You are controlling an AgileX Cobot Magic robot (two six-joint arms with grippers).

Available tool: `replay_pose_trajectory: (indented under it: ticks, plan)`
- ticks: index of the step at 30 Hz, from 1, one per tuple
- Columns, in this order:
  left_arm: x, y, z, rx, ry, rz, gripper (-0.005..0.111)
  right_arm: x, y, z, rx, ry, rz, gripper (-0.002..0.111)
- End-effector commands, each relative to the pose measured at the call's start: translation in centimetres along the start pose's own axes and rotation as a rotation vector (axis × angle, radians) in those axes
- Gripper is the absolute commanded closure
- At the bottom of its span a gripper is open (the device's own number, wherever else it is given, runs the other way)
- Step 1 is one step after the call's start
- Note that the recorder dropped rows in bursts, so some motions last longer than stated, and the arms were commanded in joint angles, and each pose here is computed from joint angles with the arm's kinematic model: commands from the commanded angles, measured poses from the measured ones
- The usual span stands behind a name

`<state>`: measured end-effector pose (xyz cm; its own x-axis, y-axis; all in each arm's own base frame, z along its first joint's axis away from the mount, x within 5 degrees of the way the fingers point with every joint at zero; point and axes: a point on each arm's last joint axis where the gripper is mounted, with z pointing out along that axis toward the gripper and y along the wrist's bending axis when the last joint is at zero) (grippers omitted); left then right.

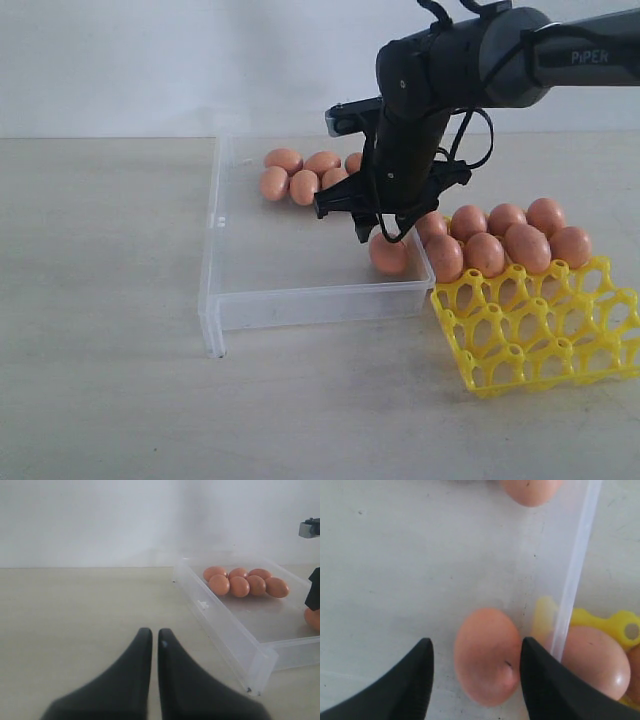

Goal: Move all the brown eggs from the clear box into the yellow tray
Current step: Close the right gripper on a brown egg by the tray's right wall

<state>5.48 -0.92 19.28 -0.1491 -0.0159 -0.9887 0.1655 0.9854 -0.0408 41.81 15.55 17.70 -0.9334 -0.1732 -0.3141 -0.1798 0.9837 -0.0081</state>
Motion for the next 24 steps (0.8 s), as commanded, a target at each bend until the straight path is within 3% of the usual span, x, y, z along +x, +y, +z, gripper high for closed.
replay_pose_trajectory:
  ticks: [1,14,16,19,24]
  plan:
    - [0.1,0.0,0.0,-0.003,-0.001,-0.001,0.103,0.3,-0.1,1.3,0.017,0.04,-0.009,0.062]
    - [0.1,0.0,0.0,-0.003,-0.001,-0.001,0.103,1.1,0.0,3.8,0.024,0.098,-0.01,0.064]
    - [0.1,0.0,0.0,-0.003,-0.001,-0.001,0.103,1.1,0.0,3.9,0.022,0.098,-0.009,0.076]
    - [0.1,0.0,0.0,-0.003,-0.001,-0.001,0.103,1.1,0.1,3.9,0.02,0.099,-0.018,0.108]
    - [0.1,0.0,0.0,-0.003,-0.001,-0.001,0.103,0.7,0.1,3.9,0.011,0.064,-0.027,0.109]
